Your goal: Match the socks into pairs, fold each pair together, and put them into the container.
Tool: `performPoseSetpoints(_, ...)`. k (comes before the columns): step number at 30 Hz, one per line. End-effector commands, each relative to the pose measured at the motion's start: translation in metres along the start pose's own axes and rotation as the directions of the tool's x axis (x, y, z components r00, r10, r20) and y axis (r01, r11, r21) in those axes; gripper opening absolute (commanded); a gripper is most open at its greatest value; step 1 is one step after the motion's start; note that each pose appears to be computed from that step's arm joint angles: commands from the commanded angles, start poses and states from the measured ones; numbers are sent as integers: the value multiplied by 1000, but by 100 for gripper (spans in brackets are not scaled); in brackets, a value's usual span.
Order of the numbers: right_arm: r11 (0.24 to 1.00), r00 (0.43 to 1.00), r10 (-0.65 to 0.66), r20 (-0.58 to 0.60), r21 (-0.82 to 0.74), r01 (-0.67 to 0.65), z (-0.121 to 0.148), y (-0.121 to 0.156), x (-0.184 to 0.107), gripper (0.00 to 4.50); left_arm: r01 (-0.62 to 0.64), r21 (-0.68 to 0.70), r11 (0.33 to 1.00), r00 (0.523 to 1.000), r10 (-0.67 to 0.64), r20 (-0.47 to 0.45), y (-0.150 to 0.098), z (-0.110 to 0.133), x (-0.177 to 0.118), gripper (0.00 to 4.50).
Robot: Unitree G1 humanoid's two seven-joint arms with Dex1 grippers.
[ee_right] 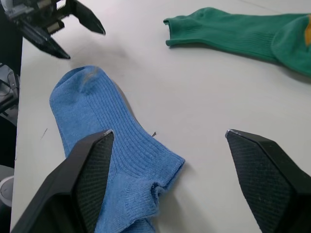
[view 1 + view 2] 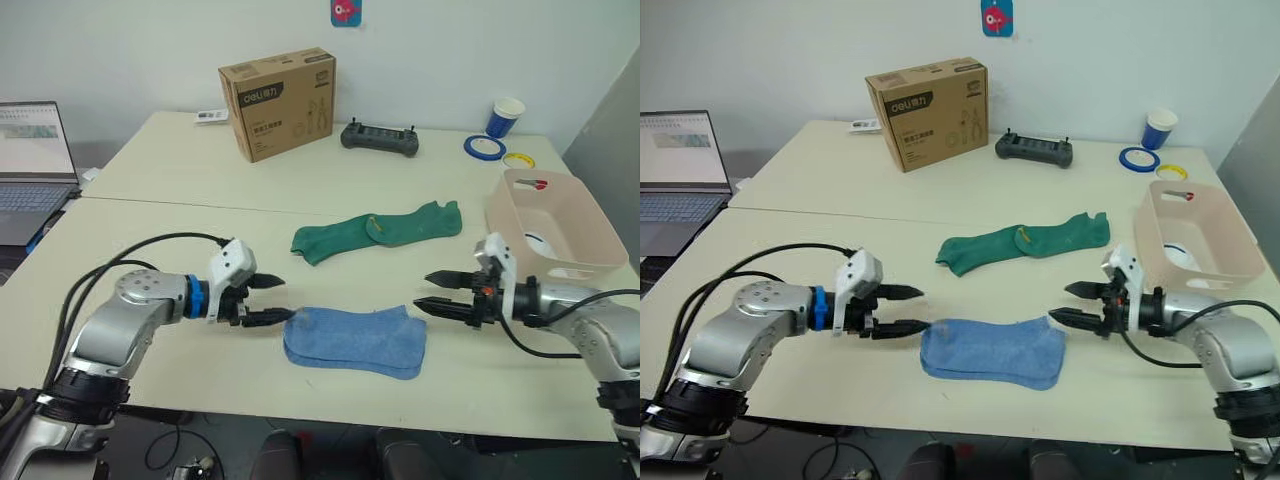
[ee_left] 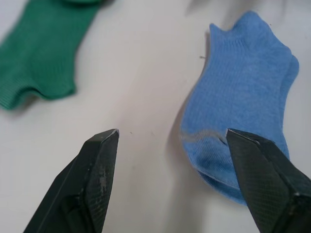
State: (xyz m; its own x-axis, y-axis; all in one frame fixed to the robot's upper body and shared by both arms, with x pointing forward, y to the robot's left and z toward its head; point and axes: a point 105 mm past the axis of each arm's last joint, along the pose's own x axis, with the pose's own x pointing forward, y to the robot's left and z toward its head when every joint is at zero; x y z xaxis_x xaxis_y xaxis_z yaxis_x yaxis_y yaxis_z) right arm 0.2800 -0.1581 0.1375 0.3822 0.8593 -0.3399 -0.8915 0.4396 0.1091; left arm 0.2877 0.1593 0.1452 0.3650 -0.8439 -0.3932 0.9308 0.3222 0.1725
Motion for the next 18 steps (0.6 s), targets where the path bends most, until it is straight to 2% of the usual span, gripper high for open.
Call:
performPoseSetpoints(1, 964, 994, 80, -70, -249, -95, -4, 24, -1, 392, 52, 223, 973, 999, -53, 1, -22, 10, 4, 350)
performPoseSetpoints(5, 825, 976, 125, -179, -528, -202, -21, 41, 5, 392, 101, 305, 947, 995, -104, -9, -42, 4, 15, 350)
performPoseSetpoints(10, 727, 957, 176, -230, -625, -284, -35, 52, 12, 392, 161, 385, 909, 987, -143, -75, -52, -12, 26, 350)
performPoseSetpoints(12, 709, 955, 172, -241, -643, -290, -40, 52, 15, 392, 175, 419, 891, 984, -145, -103, -53, -20, 30, 350)
performPoseSetpoints(18, 699, 962, 148, -230, -664, -266, -41, 47, 23, 392, 134, 435, 891, 990, -102, -96, -45, -24, 35, 350)
